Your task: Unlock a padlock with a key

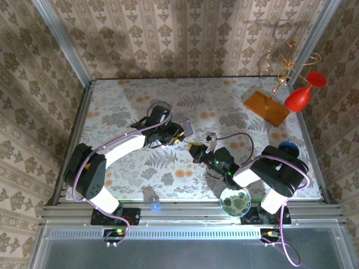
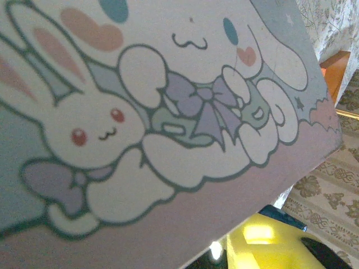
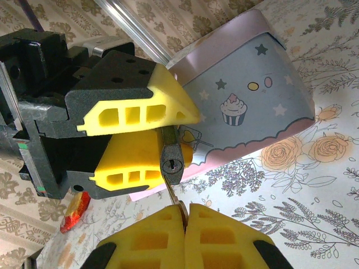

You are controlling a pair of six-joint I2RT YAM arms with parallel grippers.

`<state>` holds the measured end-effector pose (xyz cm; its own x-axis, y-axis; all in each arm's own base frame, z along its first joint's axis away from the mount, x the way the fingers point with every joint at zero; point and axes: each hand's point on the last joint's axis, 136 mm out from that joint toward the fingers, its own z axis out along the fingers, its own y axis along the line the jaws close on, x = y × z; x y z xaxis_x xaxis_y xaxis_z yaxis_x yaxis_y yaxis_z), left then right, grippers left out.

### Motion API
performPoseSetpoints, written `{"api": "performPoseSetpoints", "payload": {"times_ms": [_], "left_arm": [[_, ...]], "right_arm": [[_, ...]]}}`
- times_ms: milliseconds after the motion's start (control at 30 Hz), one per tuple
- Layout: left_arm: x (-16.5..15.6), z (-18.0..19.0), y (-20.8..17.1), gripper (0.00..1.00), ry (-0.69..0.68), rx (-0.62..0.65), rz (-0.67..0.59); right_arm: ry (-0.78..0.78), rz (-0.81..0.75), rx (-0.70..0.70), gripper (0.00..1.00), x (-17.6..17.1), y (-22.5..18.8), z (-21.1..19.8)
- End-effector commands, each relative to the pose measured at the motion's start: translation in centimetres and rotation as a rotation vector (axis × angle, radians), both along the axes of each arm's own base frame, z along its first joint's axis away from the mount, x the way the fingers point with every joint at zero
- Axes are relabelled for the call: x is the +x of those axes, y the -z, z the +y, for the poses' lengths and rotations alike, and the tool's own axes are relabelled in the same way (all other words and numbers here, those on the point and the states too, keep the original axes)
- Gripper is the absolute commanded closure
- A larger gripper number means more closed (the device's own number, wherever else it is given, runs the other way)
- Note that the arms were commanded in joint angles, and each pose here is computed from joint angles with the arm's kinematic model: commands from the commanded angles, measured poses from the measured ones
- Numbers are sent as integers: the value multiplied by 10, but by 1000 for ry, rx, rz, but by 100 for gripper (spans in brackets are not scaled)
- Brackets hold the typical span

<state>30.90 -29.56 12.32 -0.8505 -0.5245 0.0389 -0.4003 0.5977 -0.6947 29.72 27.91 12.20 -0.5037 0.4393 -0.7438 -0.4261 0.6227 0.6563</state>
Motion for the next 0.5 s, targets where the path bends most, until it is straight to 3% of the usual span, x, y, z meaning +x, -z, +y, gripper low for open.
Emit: {"api": "performPoseSetpoints", "payload": {"times_ms": [0,467], "left_arm": [[5,-3,-18,100,7,-53,-51],[2,-2,-17,100,6,-53,-48]], "right_arm": [[28,-53,18,100,6,-16,-2],[44,-52,13,100,13,-14,-1]]}}
